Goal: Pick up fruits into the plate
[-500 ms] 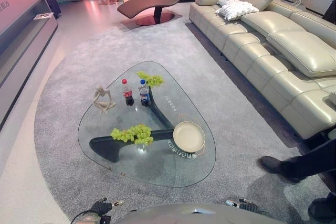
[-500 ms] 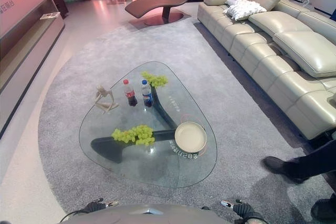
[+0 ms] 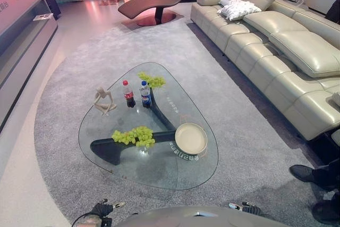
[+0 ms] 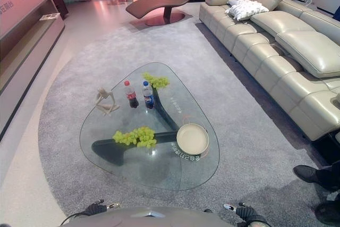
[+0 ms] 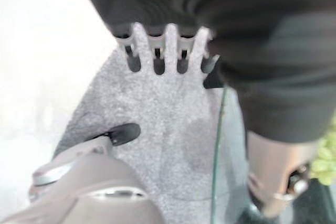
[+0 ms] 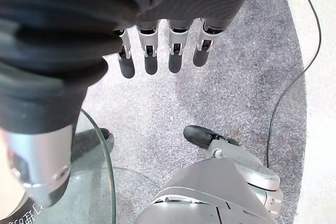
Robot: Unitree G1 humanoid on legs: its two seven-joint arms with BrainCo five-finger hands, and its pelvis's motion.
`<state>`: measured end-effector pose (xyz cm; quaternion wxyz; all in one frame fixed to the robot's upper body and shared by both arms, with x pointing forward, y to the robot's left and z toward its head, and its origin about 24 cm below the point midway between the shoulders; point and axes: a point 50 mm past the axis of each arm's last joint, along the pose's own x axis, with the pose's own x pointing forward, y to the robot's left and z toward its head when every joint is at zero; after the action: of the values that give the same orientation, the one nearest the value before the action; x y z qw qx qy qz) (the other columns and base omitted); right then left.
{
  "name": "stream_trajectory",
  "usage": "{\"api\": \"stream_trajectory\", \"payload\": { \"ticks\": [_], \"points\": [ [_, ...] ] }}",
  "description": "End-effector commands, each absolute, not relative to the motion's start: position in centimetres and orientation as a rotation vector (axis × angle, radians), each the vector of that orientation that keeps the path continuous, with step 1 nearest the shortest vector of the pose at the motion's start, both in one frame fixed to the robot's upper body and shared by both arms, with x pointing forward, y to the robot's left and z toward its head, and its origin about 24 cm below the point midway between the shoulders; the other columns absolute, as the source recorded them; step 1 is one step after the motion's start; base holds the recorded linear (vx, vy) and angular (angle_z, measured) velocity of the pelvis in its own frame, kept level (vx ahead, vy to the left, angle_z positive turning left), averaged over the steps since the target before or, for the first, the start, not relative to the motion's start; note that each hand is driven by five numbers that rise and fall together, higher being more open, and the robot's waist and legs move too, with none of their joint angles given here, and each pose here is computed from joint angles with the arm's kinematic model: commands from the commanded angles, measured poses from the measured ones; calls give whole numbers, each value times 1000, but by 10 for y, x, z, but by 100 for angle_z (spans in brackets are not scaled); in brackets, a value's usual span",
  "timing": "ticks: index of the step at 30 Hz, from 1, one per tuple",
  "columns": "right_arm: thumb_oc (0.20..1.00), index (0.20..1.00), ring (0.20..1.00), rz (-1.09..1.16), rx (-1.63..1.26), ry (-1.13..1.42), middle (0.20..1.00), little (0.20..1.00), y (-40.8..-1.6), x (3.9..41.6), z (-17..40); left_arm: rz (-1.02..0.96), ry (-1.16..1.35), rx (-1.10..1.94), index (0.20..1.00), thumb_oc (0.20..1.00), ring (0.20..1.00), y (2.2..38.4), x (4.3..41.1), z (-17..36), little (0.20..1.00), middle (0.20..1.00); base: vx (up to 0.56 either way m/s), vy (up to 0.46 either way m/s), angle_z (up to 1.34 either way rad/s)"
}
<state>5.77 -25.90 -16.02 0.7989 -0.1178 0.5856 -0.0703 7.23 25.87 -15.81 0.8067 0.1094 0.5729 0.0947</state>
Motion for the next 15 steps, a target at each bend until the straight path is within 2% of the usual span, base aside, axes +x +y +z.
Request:
{"api": "stream_trajectory", "payload": {
  "ticks": [1,10,15],
  "points": [
    [1000,1000,1000,-135,-264,1194,1000,1000,-261,94,-154,311,1053,202,1000,1000,1000,270,115,-144,1000,1000,0,0,0],
    [1000,1000,1000,-130,-291,1198,1000,1000,-271,95,-150,371,828,326,1000,1000,1000,284,156,-119,1000,1000,0,0,0],
    [1000,1000,1000,-121,-321,1178,1000,1000,-278,101,-146,397,663,578,1000,1000,1000,299,187,-90,1000,1000,-10,23,-7]
  ]
}}
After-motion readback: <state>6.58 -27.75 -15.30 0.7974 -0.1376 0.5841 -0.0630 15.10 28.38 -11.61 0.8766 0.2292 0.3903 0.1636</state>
